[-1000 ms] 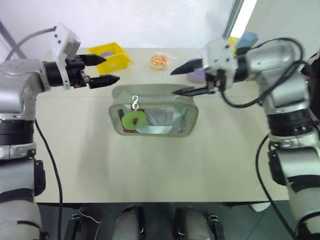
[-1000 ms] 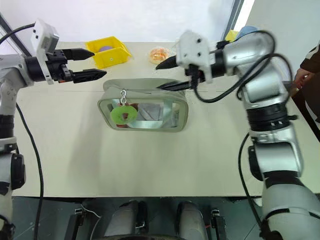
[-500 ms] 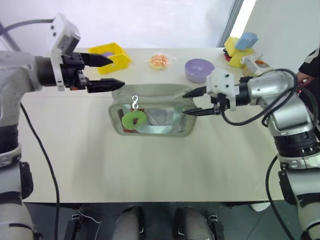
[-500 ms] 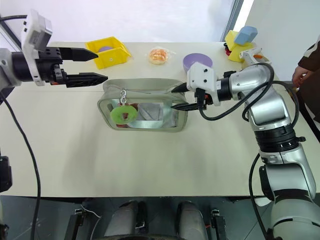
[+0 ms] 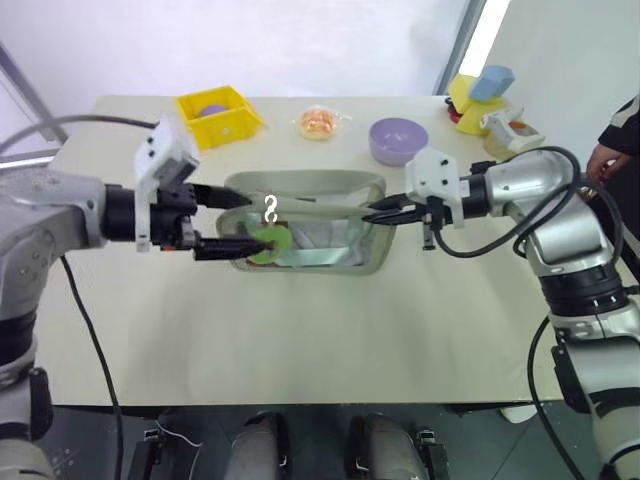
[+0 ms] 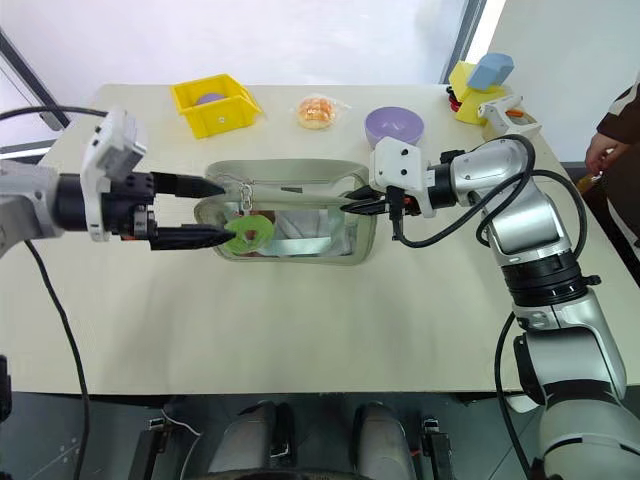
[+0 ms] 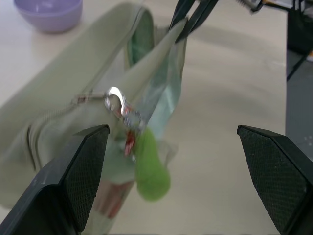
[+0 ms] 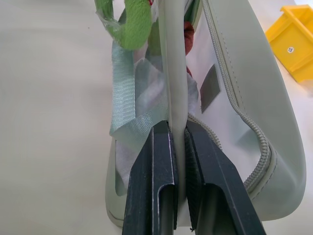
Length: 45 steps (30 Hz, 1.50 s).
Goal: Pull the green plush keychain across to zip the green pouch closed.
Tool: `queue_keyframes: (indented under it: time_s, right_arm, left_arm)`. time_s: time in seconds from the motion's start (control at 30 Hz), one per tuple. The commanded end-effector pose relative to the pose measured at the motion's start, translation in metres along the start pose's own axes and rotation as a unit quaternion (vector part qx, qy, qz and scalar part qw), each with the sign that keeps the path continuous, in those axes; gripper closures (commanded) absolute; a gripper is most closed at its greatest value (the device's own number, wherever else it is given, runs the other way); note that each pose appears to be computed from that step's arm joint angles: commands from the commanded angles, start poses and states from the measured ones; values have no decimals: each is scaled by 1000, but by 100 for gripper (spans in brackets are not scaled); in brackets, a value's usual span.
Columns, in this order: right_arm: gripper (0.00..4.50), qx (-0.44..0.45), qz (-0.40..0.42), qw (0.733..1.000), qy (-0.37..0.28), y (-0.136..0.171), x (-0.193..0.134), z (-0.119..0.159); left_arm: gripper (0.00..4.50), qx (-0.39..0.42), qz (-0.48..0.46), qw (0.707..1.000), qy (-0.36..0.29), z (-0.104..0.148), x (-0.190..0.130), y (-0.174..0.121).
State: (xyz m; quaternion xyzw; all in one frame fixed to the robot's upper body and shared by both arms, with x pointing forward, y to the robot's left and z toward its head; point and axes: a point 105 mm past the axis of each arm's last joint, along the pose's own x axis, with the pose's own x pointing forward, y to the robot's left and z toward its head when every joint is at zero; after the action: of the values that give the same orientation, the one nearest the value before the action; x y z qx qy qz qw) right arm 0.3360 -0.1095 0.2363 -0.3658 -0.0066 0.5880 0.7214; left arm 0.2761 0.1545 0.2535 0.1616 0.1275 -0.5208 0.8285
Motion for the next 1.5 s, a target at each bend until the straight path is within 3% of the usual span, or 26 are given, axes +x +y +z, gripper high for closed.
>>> queue_keyframes:
  time_s: [0.03, 0.4, 0.5, 0.73, 0.93, 1.27, 1.37, 1.5]
  right_arm:
    - [445, -18, 4, 1000, -7, 0, -1, 8]
    - [445, -18, 3, 1000, -10, -1, -1, 11]
    - [450, -16, 5, 1000, -14, 0, 0, 13]
    - [450, -17, 0, 1000, -16, -2, 0, 14]
    - [450, -17, -2, 1000, -15, -4, 0, 13]
    - [450, -18, -3, 1000, -15, -5, -1, 11]
    - [450, -19, -3, 1000, -14, -5, -1, 11]
    - [450, -19, -2, 1000, -13, -4, 0, 10]
  left_arm:
    - [0, 32, 1, 999, 7, -2, 0, -4]
    - [0, 35, -7, 999, 22, -25, 16, -8]
    - [81, 26, 1, 1000, 5, -21, 17, -3]
    - [434, 34, 2, 999, 9, -23, 18, -2]
    - [443, 22, -1, 1000, -9, -7, 10, 1]
    - [443, 14, 16, 999, -50, 36, -38, 18]
    - [443, 28, 66, 997, -39, 36, -54, 40]
    - [443, 33, 87, 996, -1, 13, -59, 56]
